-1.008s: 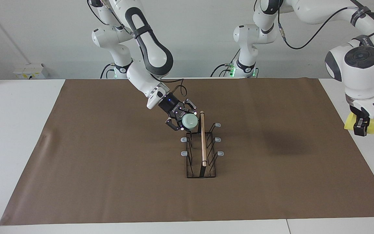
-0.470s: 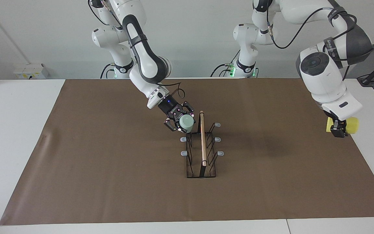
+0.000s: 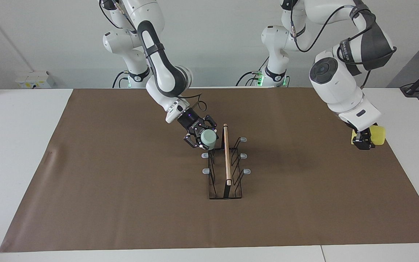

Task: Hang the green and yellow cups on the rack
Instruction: 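Hang the green cup on a rack peg while the left gripper brings the yellow cup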

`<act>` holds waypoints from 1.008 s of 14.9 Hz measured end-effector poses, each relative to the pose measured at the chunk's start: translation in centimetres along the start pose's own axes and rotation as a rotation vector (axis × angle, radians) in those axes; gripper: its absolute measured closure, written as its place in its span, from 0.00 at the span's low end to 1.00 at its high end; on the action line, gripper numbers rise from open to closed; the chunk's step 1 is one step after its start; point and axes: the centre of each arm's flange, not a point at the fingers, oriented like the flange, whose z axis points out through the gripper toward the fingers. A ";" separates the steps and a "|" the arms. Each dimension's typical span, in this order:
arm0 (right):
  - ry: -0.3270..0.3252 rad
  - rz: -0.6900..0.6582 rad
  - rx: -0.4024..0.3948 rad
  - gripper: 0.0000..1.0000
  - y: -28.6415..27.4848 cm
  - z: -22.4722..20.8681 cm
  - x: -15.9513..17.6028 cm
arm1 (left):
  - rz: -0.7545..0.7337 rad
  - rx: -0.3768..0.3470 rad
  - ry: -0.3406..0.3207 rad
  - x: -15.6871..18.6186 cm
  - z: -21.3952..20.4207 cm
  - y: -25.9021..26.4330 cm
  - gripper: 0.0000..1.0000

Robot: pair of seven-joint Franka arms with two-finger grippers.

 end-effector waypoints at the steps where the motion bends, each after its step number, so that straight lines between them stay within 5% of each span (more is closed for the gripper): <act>1: 0.000 0.001 0.000 0.35 0.0 0.0 0.0 | -0.022 -0.008 0.000 -0.7 -0.6 0.1 0.30; 5: -0.030 0.005 -0.009 0.01 0.0 -0.2 -1.2 | -0.059 -0.023 0.024 -3.4 -2.7 0.2 0.30; 15: -0.095 0.003 -0.039 0.00 -0.3 -0.7 -2.8 | -0.066 -0.060 0.097 -8.7 -5.5 -1.2 0.30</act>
